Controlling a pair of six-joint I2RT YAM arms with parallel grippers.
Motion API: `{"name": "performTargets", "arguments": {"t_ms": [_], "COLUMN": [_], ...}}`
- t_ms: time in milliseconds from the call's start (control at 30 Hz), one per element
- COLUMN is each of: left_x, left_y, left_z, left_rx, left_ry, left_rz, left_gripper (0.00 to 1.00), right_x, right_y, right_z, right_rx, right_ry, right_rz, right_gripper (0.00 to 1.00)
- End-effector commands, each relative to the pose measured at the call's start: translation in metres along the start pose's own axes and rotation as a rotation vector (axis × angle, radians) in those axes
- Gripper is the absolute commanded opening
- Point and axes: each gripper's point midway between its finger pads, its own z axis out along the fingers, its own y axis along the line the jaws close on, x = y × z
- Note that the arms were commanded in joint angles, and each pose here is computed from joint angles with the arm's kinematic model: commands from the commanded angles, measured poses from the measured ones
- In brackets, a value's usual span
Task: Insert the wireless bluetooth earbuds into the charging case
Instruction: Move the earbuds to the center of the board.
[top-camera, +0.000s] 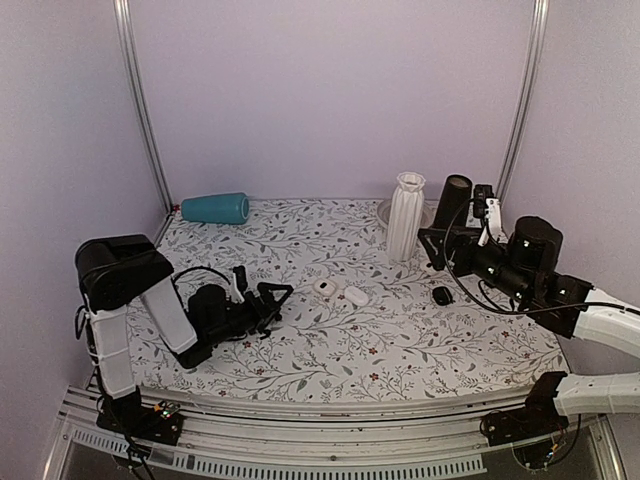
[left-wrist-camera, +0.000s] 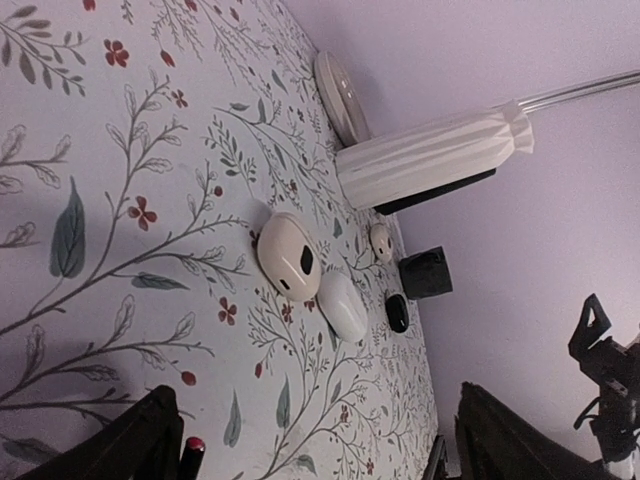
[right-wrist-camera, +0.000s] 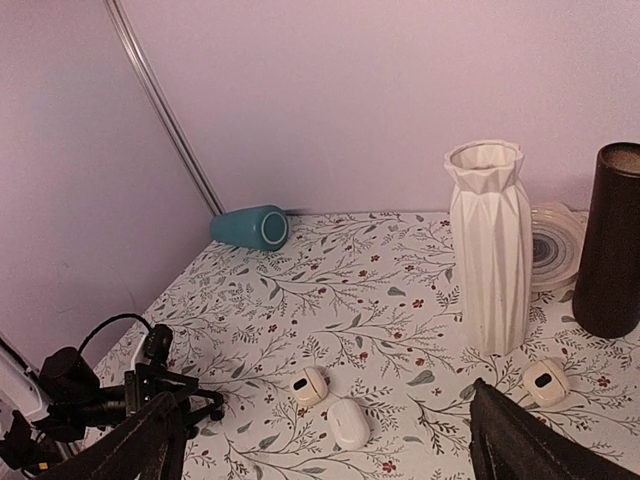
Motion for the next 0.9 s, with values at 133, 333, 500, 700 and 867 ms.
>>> {"name": "performTargets", "arguments": {"t_ms": [133, 333, 500, 700, 867], "left_x": [0.052, 0.067, 0.060, 0.026, -0.005], "left_y": [0.002, -0.016, -0.027, -0.043, -0.031], "left_z": [0.022, 0.040, 0.042, 0.024, -0.001], "left_rx": [-0.051, 0.001, -0.045, -0.083, -0.196], "left_ry": [0.006, 0.045, 0.055, 0.003, -0.061], "left_rz": [-0.112, -0.089, 0.023, 0.155, 0.220], "left_gripper": [0.96, 0.96, 0.96, 0.96, 0.96], "right_x": [0.011, 0.011, 0.012, 0.008, 0.008], "right_y": [-0.006, -0.009, -0.011, -0.008, -0.004], "right_z": [-0.013, -0.018, -0.018, -0.015, -0.006], "right_rx": [0.005, 0.012, 0.021, 0.015, 0.004], "right_ry": [0.020, 0.017, 0.017, 0.002, 0.011], "right_rz": [-0.017, -0.014, -0.015, -0.016, -0.020], "right_gripper": [0.99, 0.99, 0.99, 0.99, 0.99]}}
